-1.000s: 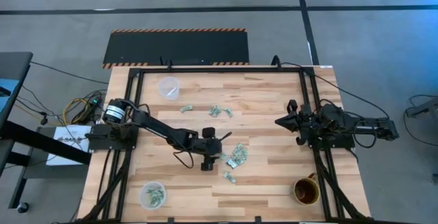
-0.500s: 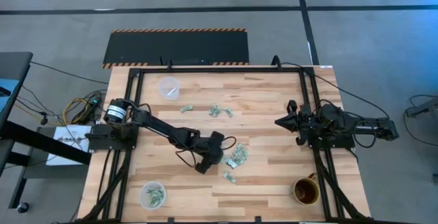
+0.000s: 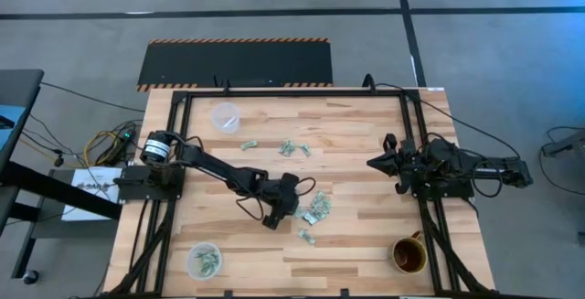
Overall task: Pick and place Stevia / Truvia into bins
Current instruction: Put the stevia packet into the bottom transparent container
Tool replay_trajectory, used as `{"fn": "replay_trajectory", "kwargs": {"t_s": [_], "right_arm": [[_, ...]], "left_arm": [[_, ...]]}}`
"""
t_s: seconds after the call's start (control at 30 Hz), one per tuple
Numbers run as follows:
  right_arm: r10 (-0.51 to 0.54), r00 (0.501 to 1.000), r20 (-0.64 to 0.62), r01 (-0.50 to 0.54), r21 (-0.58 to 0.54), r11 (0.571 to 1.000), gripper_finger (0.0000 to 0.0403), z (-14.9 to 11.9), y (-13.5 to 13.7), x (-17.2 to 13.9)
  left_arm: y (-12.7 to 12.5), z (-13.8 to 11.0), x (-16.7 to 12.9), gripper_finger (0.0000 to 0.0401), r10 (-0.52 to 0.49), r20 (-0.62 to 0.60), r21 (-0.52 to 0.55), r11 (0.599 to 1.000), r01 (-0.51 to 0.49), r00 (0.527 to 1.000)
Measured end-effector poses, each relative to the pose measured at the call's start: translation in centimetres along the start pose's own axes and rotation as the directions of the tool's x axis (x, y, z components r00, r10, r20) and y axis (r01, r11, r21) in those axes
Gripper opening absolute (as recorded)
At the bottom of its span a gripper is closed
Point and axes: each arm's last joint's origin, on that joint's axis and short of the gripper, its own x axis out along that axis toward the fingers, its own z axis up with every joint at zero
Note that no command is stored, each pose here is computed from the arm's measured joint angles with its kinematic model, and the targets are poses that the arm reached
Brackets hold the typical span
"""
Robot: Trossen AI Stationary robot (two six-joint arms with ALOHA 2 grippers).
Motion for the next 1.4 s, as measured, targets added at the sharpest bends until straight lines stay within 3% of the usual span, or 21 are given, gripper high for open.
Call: {"fn": "replay_trajectory", "kwargs": {"t_s": [0.33, 0.6, 0.87, 1.0, 1.17, 1.4], "right_arm": [[0.0, 1.0, 0.0, 0.0, 0.0, 1.0, 0.0, 0.0, 0.0, 0.0], [0.0, 1.0, 0.0, 0.0, 0.0, 1.0, 0.0, 0.0, 0.0, 0.0], [-0.001, 1.0, -0.004, 0.001, 0.0, 1.0, 0.0, 0.0, 0.0, 0.0], [-0.002, 1.0, -0.005, 0.002, 0.0, 1.0, 0.0, -0.1, 0.0, 0.0], [-0.001, 1.0, -0.006, 0.001, 0.001, 1.0, 0.0, -0.1, 0.0, 0.0], [-0.002, 1.0, -0.007, 0.002, 0.001, 1.0, 0.0, -0.1, 0.0, 0.0]], "left_arm": [[-0.3, 0.1, 0.0, 0.0014, -0.012, 0.002, -0.043, 0.999, 0.012, 1.0], [-0.3, 1.3, -2.8, 0.0001, -0.011, 0.007, -0.155, 0.988, 0.012, 1.0], [-3.7, 3.2, -11.1, 0.0, -0.022, -0.037, -0.263, 0.965, 0.012, 0.999], [-6.8, 3.1, -15.8, 0.0, -0.035, -0.059, -0.396, 0.918, 0.009, 0.998], [-11.3, 1.8, -20.6, 0.0, -0.073, -0.098, -0.605, 0.796, -0.001, 0.993], [-17.4, -0.4, -23.0, 0.0, -0.112, -0.16, -0.755, 0.654, -0.049, 0.981]]}}
